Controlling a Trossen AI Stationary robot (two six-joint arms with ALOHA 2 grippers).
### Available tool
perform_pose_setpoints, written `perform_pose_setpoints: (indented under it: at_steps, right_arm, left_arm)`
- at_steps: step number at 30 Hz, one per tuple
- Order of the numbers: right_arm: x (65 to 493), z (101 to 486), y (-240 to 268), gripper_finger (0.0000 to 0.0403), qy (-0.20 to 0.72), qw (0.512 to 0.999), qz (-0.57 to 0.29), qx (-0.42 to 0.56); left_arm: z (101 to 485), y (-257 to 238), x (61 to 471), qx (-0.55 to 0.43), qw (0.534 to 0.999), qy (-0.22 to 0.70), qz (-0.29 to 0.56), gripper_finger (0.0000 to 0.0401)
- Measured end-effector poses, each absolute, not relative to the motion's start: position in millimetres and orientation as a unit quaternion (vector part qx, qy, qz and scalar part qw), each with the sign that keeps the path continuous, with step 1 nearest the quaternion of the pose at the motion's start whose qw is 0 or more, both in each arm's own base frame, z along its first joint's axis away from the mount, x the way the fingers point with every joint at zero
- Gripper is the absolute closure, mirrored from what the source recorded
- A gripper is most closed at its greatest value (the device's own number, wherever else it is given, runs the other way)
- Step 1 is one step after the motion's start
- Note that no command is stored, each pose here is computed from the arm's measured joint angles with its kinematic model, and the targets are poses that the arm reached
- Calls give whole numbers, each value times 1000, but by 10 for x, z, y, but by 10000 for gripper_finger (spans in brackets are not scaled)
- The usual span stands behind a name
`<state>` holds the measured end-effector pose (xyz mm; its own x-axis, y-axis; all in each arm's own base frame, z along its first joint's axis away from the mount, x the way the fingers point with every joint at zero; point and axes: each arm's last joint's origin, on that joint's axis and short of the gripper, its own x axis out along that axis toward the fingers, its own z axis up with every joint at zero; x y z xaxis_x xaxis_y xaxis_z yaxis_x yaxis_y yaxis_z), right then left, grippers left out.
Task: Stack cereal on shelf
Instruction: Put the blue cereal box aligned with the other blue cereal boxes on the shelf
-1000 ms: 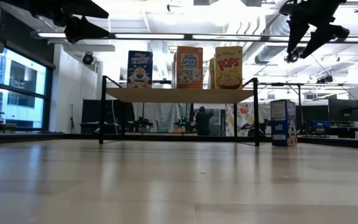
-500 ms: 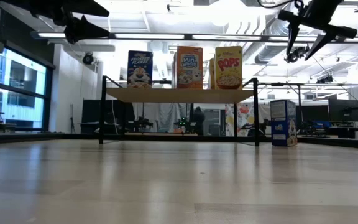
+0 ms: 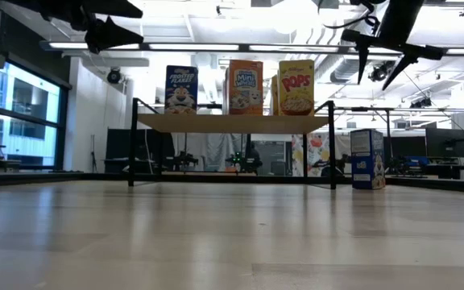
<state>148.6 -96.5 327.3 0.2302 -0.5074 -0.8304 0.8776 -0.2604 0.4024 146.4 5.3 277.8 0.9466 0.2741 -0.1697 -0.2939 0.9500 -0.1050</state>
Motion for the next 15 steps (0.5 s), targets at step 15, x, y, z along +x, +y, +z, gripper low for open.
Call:
perform_pose_setpoints:
  at_steps: [15]
  right_arm:
    - [1499, 3282, -992, 175, 173, 601, -606, 491]
  left_arm:
    - [2800, 53, 1467, -35, 987, 70, 142, 84]
